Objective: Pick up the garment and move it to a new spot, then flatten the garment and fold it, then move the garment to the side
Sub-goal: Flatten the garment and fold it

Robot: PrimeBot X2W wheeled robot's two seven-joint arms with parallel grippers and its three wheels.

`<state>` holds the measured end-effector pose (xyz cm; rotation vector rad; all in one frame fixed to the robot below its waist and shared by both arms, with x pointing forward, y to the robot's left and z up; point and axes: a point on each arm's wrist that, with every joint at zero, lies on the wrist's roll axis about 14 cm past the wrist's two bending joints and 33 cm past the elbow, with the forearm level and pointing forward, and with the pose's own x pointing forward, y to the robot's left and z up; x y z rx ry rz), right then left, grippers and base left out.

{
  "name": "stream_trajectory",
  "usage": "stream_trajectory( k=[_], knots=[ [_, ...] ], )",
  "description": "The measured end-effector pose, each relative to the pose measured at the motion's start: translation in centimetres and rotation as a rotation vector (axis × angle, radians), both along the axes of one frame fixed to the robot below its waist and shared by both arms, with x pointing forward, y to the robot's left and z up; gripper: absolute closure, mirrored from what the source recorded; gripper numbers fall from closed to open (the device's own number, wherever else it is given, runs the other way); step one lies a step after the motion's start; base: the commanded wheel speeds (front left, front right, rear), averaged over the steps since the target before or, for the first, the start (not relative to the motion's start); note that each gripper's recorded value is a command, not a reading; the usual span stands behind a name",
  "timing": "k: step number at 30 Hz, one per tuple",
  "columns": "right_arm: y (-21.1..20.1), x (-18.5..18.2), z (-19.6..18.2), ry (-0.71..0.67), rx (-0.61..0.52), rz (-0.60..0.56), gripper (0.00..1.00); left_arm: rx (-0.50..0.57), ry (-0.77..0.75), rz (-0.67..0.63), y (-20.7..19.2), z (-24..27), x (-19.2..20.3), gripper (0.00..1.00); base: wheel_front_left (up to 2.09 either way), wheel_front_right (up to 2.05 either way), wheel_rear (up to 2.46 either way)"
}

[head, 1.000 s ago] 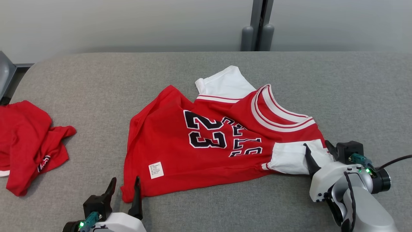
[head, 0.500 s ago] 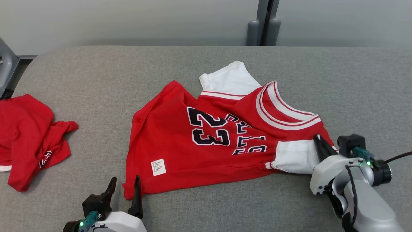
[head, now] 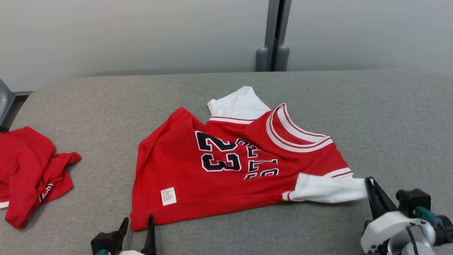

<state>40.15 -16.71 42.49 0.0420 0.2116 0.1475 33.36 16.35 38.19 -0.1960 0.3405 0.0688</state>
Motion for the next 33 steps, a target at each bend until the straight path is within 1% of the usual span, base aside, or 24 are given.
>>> stream_trajectory(
  k=[4, 11, 19, 24, 25, 26, 27, 28, 29, 30, 31, 33],
  knots=[
    [-0.7, -1.4, -0.5, 0.013, 0.004, -0.022, 1.0, -0.033, 0.023, 0.017, 0.0, -0.6, -0.2, 0.0, 0.0, 0.0, 0.0],
    [-0.8, -2.3, -1.9, 0.058, -0.024, -0.013, 1.0, -0.079, 0.056, 0.062, 0.6, -1.5, -0.2, 0.0, 0.0, 0.0, 0.0],
    [-0.8, -2.2, -2.8, 0.084, -0.022, -0.017, 1.0, -0.107, 0.065, 0.05, 0.3, -1.9, 0.8, 0.0, 0.0, 0.0, 0.0],
    [-0.5, -1.8, -2.8, 0.084, -0.014, -0.015, 1.0, -0.102, 0.071, 0.034, 0.0, -2.1, 1.2, 0.0, 0.0, 0.0, 0.0],
    [-0.4, -1.8, -2.8, 0.086, -0.013, -0.015, 1.0, -0.103, 0.071, 0.032, 0.0, -2.1, 1.3, 0.05, 0.0, 0.0, 0.0],
    [-0.4, -1.8, -2.9, 0.087, -0.013, -0.015, 1.0, -0.104, 0.07, 0.029, -0.1, -2.1, 1.4, 0.2, 0.0, 0.0, 0.0],
    [-0.4, -1.7, -2.9, 0.087, -0.013, -0.016, 1.0, -0.102, 0.07, 0.027, -0.1, -2.0, 1.5, 0.42, 0.0, 0.0, 0.0],
    [-0.5, -1.6, -2.8, 0.086, -0.012, -0.017, 1.0, -0.103, 0.068, 0.027, -0.1, -2.0, 1.6, 0.56, 0.0, 0.0, 0.0],
    [-0.5, -1.5, -2.8, 0.084, -0.01, -0.018, 1.0, -0.101, 0.066, 0.025, -0.2, -2.0, 1.6, 0.76, 0.0, 0.0, 0.0],
    [-0.5, -1.5, -2.8, 0.084, -0.01, -0.019, 1.0, -0.096, 0.064, 0.021, -0.2, -1.9, 1.7, 0.76, 0.0, 0.0, 0.0],
    [-0.5, -1.4, -2.7, 0.082, -0.01, -0.019, 1.0, -0.094, 0.066, 0.018, -0.2, -2.0, 1.7, 1.0, 0.0, 0.0, 0.0],
    [-0.5, -1.3, -2.6, 0.079, -0.008, -0.021, 1.0, -0.092, 0.065, 0.018, -0.3, -1.9, 1.7, 1.0, 0.0, 0.0, 0.0]
  ],
)
